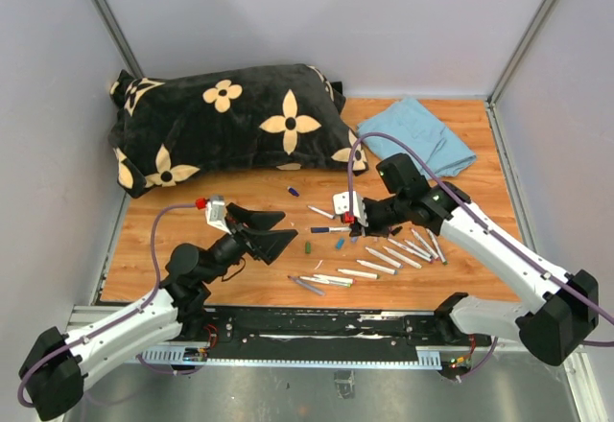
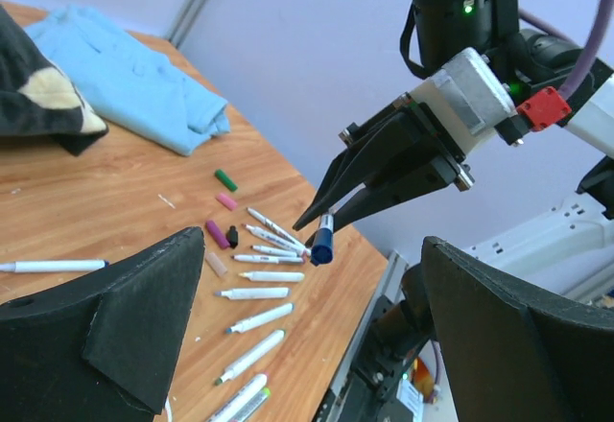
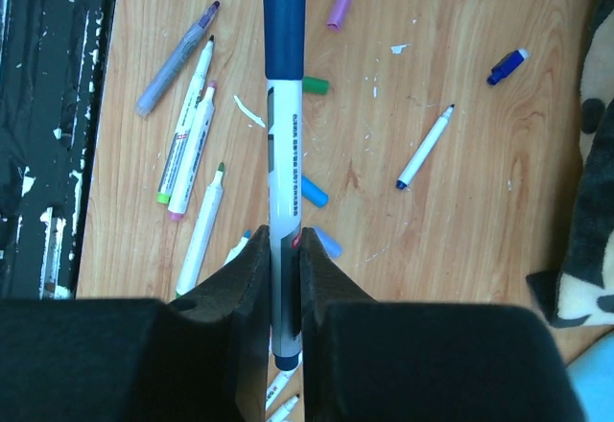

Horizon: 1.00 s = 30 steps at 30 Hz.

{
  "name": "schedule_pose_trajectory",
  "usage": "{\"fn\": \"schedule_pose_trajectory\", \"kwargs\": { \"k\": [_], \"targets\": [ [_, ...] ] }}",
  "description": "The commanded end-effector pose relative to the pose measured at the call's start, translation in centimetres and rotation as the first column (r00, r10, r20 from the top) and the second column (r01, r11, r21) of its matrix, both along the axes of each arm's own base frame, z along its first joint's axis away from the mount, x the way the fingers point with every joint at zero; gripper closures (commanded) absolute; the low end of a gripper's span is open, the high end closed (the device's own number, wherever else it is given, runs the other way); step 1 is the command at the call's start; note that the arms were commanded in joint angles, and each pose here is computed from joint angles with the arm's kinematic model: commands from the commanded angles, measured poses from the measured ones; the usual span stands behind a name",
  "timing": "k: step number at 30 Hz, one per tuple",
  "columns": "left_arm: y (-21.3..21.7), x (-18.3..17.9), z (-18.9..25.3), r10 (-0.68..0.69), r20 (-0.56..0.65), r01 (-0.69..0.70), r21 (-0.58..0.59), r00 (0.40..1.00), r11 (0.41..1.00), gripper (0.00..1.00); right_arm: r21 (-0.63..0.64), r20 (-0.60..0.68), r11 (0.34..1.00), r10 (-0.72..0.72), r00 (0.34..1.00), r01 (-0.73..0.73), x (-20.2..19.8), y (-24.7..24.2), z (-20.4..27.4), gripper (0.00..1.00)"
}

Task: Open the pen caps
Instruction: Pick up the pen from the center of the board.

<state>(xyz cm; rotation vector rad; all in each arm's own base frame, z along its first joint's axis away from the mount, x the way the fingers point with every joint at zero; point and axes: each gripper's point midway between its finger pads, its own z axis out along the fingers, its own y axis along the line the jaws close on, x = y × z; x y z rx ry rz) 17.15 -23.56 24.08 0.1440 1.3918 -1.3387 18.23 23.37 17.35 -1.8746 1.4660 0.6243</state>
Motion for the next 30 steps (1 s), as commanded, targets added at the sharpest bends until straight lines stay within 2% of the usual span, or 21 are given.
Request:
{"fn": "schedule_pose_trajectory", "kwargs": {
  "k": [1, 30],
  "targets": [
    [1.1, 0.3, 2.1, 0.055, 0.036, -0.051, -0.101, 0.998, 0.994, 0.01, 0.055, -0.08, 0.998, -0.034, 0.996, 0.038, 0.3, 0.6, 1.1, 0.99],
    [1.0, 1.1, 2.0, 0.078, 0.024, -0.074, -0.14, 0.997, 0.987, 0.01, 0.097, -0.21, 0.981, -0.143, 0.967, 0.166, 2.1, 0.3, 2.1, 0.99]
  ]
}}
